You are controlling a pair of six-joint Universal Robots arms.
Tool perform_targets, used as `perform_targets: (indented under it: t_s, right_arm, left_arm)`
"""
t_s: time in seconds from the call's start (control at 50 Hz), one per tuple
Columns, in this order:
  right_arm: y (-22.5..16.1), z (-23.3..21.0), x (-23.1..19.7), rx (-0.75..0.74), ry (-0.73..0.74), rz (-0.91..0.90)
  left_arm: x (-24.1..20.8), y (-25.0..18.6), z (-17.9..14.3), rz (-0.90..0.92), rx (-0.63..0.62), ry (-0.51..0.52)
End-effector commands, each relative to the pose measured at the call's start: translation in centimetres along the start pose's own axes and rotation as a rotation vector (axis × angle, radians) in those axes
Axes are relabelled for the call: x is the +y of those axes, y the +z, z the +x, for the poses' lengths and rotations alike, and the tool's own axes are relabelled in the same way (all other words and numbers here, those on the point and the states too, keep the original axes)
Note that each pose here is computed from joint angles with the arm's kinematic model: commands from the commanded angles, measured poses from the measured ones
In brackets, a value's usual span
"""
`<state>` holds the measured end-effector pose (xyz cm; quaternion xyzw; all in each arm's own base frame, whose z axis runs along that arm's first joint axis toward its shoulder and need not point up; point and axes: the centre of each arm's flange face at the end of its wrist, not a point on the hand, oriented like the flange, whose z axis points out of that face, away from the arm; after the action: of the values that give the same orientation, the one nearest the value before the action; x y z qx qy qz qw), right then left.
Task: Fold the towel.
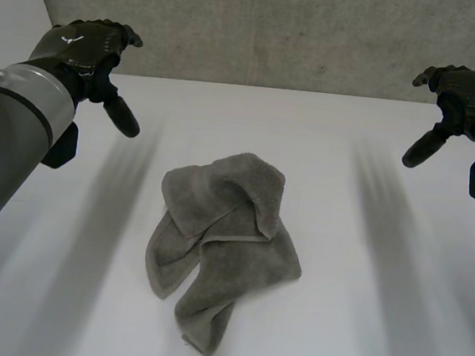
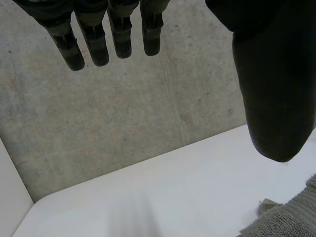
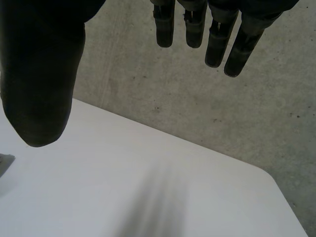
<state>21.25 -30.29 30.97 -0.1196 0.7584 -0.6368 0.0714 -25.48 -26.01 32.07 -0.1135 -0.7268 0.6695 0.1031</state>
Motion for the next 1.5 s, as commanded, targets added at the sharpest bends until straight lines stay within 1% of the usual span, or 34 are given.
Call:
perform_targets:
  t_s: [0.02,0.1,0.12,0.16,0.18,0.22,0.26,0.28,0.32,0.36,0.44,0.58,0.66,0.78,0.82,0.92,0.96,0.98,1.0,1.02,1.04,1.06,1.08,1.1,1.12,1.14,1.16,1.2,1.24,1.28,1.3,1.34,1.4,1.5]
  right_arm:
    - [0.0,0.0,0.1,-0.007,0.002,-0.004]
    - [-0.5,-0.9,0.6,-0.055,-0.01,-0.035]
    - [-1.1,-1.5,1.4,-0.104,-0.018,-0.096]
    - [-1.8,-2.1,2.5,-0.16,-0.027,-0.172]
    - [-2.4,-2.5,3.5,-0.209,-0.03,-0.24]
    - [-2.8,-3.0,4.9,-0.254,-0.025,-0.308]
    - [-2.7,-3.8,8.0,-0.306,-0.009,-0.396]
    - [-2.7,-3.8,8.0,-0.306,-0.009,-0.396]
    - [-2.5,-4.3,9.3,-0.317,-0.005,-0.407]
    - [-2.2,-6.3,11.1,-0.345,0.018,-0.378]
    - [-1.7,-7.7,12.9,-0.335,0.099,-0.373]
    - [-1.3,-11.1,17.4,-0.351,0.246,-0.485]
    - [-1.4,-12.6,18.6,-0.358,0.268,-0.504]
    - [-0.9,-13.0,20.1,-0.248,0.257,-0.489]
    - [-0.6,-12.8,19.9,-0.229,0.258,-0.468]
    - [0.4,-13.2,16.8,-0.306,0.256,-0.339]
    - [1.8,-12.8,11.5,-0.39,0.189,-0.18]
    - [1.8,-12.8,11.5,-0.39,0.188,-0.179]
    - [2.7,-12.0,8.8,-0.416,0.131,-0.1]
    - [3.5,-11.3,6.2,-0.436,0.078,-0.031]
    - [3.5,-11.3,6.2,-0.437,0.078,-0.03]
    - [3.8,-11.1,3.6,-0.476,0.03,0.042]
    - [3.8,-11.1,3.6,-0.476,0.03,0.042]
    - [4.0,-11.2,1.1,-0.508,0.003,0.111]
    - [4.1,-10.9,-0.8,-0.53,-0.006,0.156]
    - [4.1,-10.9,-0.8,-0.531,-0.006,0.156]
    - [4.6,-10.5,-1.5,-0.544,-0.011,0.168]
    - [5.3,-10.3,-0.9,-0.556,-0.02,0.147]
    - [5.8,-10.1,0.2,-0.554,-0.025,0.106]
    - [6.0,-10.1,3.4,-0.557,-0.075,-0.016]
    - [6.0,-10.1,3.4,-0.557,-0.075,-0.017]
    - [5.6,-9.9,7.0,-0.559,-0.161,-0.14]
    - [5.4,-9.7,9.1,-0.521,-0.226,-0.184]
    - [4.9,-8.5,10.4,-0.445,-0.237,-0.211]
  left_arm:
    - [0.4,-0.1,0.1,-0.012,0.006,0.008]
    - [1.0,-0.3,0.8,-0.022,0.049,0.022]
    - [1.0,-0.4,0.8,-0.022,0.049,0.023]
    - [1.5,-0.3,1.7,-0.024,0.142,0.046]
    - [1.5,-0.3,1.7,-0.024,0.143,0.046]
    - [2.9,-0.1,2.6,-0.042,0.252,0.109]
    - [3.5,0.2,3.1,-0.048,0.296,0.143]
    - [3.5,0.2,3.1,-0.048,0.297,0.143]
    - [4.7,0.8,3.9,-0.045,0.359,0.211]
    - [5.3,1.3,4.1,-0.046,0.375,0.239]
    - [7.0,2.7,4.4,-0.064,0.384,0.279]
    - [11.0,4.7,5.3,-0.13,0.42,0.373]
    - [12.1,4.7,6.0,-0.146,0.446,0.411]
    - [14.0,4.6,6.5,-0.19,0.459,0.428]
    - [14.0,4.4,6.6,-0.197,0.462,0.427]
    - [13.2,3.8,5.7,-0.222,0.408,0.418]
    - [11.8,3.6,5.0,-0.204,0.364,0.404]
    - [9.9,3.3,4.0,-0.177,0.299,0.374]
    - [9.9,3.3,4.0,-0.177,0.299,0.373]
    - [8.4,3.3,2.9,-0.155,0.236,0.323]
    - [7.1,3.1,1.9,-0.132,0.181,0.257]
    - [7.1,3.1,1.9,-0.132,0.181,0.256]
    - [6.1,2.7,1.4,-0.115,0.152,0.189]
    - [6.1,2.7,1.4,-0.115,0.151,0.188]
    - [5.2,2.1,1.2,-0.098,0.144,0.128]
    - [4.8,1.3,1.1,-0.091,0.144,0.073]
    - [4.7,1.3,1.1,-0.091,0.144,0.073]
    - [5.7,0.0,1.2,-0.13,0.151,0.019]
    - [6.8,-0.5,1.3,-0.169,0.155,0.017]
    - [8.1,-1.1,1.4,-0.213,0.159,0.021]
    - [9.6,-1.6,1.7,-0.258,0.169,0.026]
    - [11.3,-1.8,2.2,-0.306,0.185,0.033]
    - [14.4,-1.8,3.1,-0.399,0.209,0.053]
    - [15.9,-1.0,3.2,-0.436,0.204,0.071]
